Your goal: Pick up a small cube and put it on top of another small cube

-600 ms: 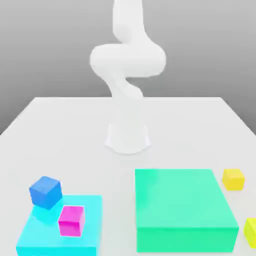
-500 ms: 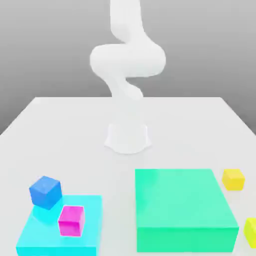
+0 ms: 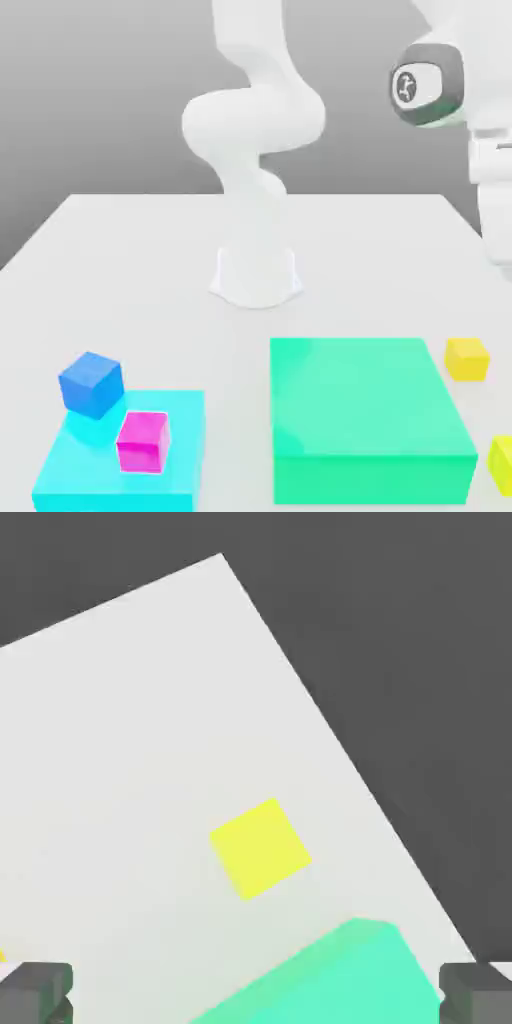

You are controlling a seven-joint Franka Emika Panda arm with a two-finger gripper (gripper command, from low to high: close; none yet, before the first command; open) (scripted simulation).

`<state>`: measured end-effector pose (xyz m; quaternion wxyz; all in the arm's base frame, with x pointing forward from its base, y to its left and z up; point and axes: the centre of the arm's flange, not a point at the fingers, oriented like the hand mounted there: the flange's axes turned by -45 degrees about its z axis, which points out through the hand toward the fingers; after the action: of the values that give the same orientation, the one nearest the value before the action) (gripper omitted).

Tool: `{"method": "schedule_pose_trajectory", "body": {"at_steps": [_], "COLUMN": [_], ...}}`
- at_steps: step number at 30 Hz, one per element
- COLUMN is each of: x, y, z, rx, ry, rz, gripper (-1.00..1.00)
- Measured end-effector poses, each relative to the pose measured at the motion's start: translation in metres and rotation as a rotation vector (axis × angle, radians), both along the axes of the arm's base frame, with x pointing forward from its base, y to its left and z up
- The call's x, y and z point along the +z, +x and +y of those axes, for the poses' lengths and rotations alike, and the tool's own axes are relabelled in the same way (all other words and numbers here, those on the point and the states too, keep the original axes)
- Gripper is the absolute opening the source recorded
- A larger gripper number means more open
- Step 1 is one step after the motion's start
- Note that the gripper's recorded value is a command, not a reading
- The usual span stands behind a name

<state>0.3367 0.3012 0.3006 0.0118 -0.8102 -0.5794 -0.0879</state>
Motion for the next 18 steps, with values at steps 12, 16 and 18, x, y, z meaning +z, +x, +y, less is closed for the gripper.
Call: {"method": "schedule_pose_trajectory", "body": {"at_steps": [12,16,18], "x": [-0.169,-0.169,-0.173], "y": [-0.091,-0.092,-0.092], "z": [0.029,0.029,0.028], "rx": [0.352,0.352,0.352], "ry": [-0.143,-0.143,-0.144], "rz": [0.107,0.107,0.107], "gripper": [-1.0,-1.0,-1.0]}}
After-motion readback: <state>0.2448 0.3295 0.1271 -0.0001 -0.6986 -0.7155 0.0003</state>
